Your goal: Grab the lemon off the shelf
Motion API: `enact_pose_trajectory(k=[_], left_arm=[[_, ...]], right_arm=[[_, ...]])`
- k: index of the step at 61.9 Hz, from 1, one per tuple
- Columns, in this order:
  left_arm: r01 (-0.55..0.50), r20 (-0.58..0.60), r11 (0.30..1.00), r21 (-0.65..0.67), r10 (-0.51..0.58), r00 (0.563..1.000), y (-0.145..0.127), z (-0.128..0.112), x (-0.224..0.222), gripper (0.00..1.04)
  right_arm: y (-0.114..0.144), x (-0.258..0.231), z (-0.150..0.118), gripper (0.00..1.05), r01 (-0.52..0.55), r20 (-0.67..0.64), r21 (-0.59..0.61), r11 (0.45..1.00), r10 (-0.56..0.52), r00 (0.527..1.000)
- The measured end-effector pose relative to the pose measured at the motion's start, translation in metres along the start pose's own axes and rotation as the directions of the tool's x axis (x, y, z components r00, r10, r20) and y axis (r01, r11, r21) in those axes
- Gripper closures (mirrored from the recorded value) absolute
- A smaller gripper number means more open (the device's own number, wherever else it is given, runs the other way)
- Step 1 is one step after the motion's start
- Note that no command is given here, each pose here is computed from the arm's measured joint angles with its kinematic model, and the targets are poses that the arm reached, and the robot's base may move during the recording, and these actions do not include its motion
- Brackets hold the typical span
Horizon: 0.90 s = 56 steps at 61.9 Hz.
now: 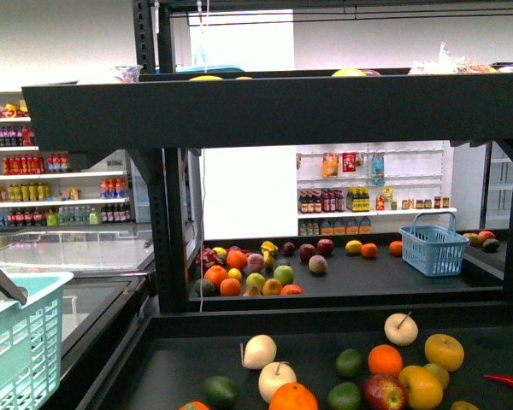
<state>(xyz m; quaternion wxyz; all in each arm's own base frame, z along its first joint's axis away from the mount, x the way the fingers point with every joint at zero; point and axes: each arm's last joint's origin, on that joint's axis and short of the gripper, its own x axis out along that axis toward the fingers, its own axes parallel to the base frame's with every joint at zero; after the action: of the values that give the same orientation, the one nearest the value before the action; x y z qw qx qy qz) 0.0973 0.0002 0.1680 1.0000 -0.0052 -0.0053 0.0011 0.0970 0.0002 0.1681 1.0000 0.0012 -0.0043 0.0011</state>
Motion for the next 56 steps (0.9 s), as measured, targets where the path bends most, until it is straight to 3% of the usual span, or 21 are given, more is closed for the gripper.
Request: enact_pose_trajectory(k=[11,19,56], left_arm=[[0.000,0.000,1.000,0.000,0.000,1.000,0.0000,0.0000,0.0000,0.30],[0.000,0.000,1.000,0.000,0.000,1.000,0.0000,0.0000,0.0000,0.07],[0.000,0.000,1.000,0.002,0.000,1.000,0.0000,0.0000,0.0000,0.08]], right_arm=[[0.0000,0.0000,0.0000,0.07,0.000,0.000,0.000,1.000,0.000,1.000],[0.0000,0.0000,0.0000,0.07,0.000,0.000,0.000,1.000,0.000,1.000],[0.0000,0.0000,0.0000,0.07,0.000,0.000,0.000,1.000,0.000,1.000]])
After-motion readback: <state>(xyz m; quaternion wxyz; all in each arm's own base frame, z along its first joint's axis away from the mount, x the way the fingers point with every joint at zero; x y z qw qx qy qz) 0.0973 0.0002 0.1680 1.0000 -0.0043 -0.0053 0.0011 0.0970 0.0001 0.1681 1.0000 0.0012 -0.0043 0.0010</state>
